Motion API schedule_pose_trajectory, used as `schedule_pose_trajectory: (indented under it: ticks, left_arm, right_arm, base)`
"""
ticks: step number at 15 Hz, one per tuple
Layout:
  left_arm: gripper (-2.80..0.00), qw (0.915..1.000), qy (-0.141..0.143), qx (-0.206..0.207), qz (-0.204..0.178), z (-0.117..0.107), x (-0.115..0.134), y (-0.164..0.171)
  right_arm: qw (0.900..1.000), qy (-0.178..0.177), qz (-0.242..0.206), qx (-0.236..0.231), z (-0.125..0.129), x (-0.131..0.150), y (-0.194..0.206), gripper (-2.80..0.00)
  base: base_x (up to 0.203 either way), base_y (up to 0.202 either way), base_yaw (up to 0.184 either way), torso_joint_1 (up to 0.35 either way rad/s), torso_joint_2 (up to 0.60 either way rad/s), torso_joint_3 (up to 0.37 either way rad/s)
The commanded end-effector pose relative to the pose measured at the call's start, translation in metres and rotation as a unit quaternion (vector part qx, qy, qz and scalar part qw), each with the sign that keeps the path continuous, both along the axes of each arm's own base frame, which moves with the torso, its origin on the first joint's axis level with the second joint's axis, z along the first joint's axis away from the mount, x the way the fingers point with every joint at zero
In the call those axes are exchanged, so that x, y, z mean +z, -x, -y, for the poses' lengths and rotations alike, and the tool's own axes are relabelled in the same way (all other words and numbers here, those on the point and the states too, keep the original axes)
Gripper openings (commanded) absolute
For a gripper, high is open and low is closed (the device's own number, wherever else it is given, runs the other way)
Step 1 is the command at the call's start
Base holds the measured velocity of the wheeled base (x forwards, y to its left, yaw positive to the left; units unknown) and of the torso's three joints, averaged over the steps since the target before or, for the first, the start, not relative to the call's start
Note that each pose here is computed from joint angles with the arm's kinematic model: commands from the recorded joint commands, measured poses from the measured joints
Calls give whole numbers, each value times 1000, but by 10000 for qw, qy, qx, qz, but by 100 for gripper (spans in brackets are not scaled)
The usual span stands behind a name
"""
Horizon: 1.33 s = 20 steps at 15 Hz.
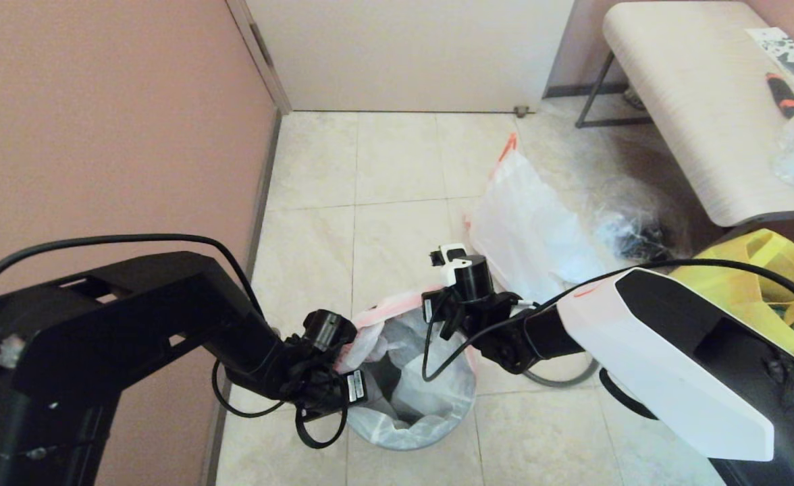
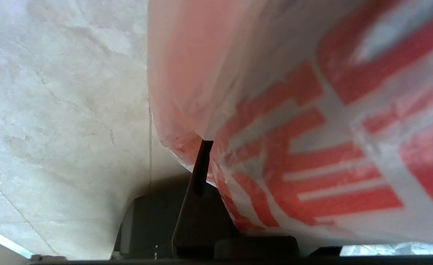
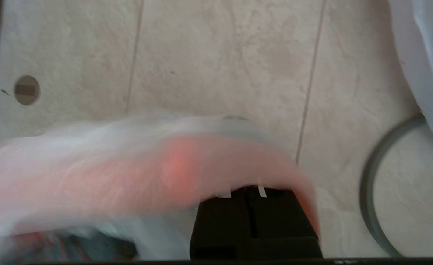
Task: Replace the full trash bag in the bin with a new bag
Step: Put the new garbage bag on the trash can
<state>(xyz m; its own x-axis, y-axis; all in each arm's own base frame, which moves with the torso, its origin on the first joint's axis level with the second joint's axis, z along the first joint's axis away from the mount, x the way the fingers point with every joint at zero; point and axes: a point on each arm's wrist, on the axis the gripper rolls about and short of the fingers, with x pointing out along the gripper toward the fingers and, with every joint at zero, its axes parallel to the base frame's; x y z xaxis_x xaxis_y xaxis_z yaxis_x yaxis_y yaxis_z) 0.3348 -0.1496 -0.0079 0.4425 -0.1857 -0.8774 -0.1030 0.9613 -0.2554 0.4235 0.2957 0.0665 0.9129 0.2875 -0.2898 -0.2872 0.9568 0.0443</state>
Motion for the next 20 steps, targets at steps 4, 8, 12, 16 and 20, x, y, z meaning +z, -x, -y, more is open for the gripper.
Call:
schedule_pose_trajectory:
  ticks: [4,8,12,16,20]
  left_arm:
    - [-280,9989,43,-296,364,4,-4,6]
    - [-280,9986,4,-364,374,5,-7,7]
    - [-280,9965,-46,-647,528,4,-10,17]
    - [-280,9826,349,-701,1687,1,-7,20]
    - [-280,9624,305,-165,2695,-27,-13,-1]
  right_arm:
    - [9999,-56,28,133,-15,3,-13,-280]
    - [9983,-81,-145,551,-22,5,-15,-280]
    - [9960,-167,-179,860,-24,9,-13,-280]
    - [9955,-28,-364,877,-4,2,-26,-280]
    - [9946,-162,-594,840,32,15,-42,-280]
  base:
    - [0,0,0,0,0,0]
    - [0,0,0,0,0,0]
    - [0,0,0,0,0,0]
    - [0,0,0,0,0,0]
    - [0,0,0,0,0,0]
